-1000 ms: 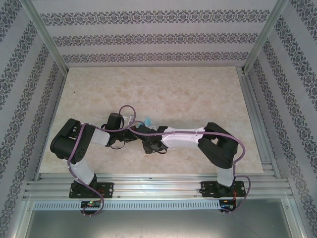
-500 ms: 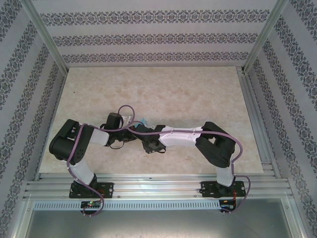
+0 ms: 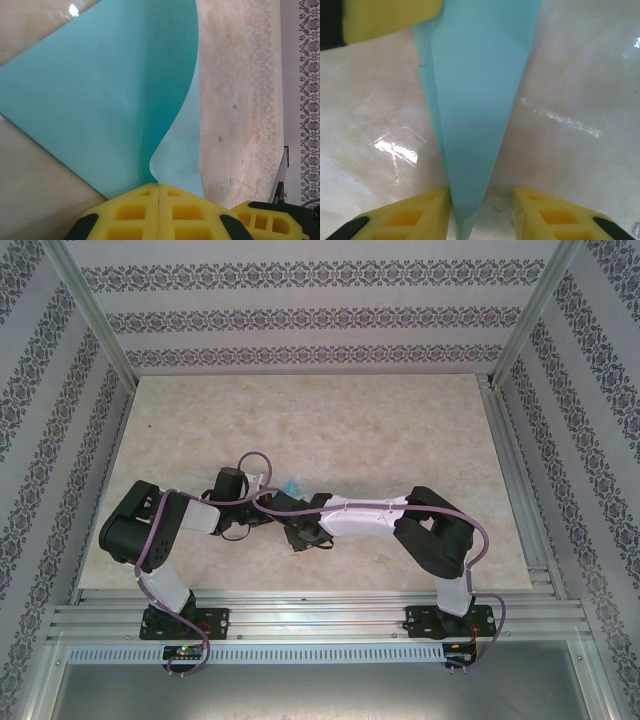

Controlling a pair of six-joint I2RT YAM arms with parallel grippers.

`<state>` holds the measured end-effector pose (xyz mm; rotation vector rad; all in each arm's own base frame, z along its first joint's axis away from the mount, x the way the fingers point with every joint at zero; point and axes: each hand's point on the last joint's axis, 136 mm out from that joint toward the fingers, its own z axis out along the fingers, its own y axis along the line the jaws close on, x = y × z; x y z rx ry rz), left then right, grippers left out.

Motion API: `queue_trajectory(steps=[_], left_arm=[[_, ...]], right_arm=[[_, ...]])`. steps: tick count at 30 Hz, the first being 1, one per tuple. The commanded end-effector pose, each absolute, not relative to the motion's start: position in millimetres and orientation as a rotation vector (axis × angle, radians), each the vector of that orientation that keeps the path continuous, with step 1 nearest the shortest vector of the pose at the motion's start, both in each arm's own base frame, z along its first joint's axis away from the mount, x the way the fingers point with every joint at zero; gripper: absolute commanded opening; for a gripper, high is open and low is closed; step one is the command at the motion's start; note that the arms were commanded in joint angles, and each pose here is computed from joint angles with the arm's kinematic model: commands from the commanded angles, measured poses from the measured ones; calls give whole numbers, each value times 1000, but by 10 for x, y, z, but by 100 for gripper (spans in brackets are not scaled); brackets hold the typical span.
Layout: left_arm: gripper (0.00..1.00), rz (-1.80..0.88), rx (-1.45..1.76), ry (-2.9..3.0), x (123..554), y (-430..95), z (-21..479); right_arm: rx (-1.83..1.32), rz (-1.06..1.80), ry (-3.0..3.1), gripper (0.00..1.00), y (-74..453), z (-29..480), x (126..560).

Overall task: Fold a paper plane with a square sheet of paper (fold left side to right side)
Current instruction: Fold the wing for the fifth time at the center of the table.

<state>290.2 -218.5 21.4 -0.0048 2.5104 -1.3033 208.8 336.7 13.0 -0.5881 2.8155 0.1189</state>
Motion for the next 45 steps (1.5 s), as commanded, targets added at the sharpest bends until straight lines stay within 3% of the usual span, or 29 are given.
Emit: queue_trajectory(steps=[1,15,32,45], left_arm=[[0,-1016,-214,2683,2806,-1711,-326],[0,-1028,-212,2684,2802,-1723,-321],[0,-1037,-150,2668,2771,-1735,-76],[0,-975,-180,2720,2742,-1670,-324]], right_arm=[[-622,157,2762,41,3531,181,2183],[-596,88,2744,43,3523,88,2423],[-592,-72,2821,30,3246,-192,2310],[-611,-59,2823,29,3271,-192,2303]])
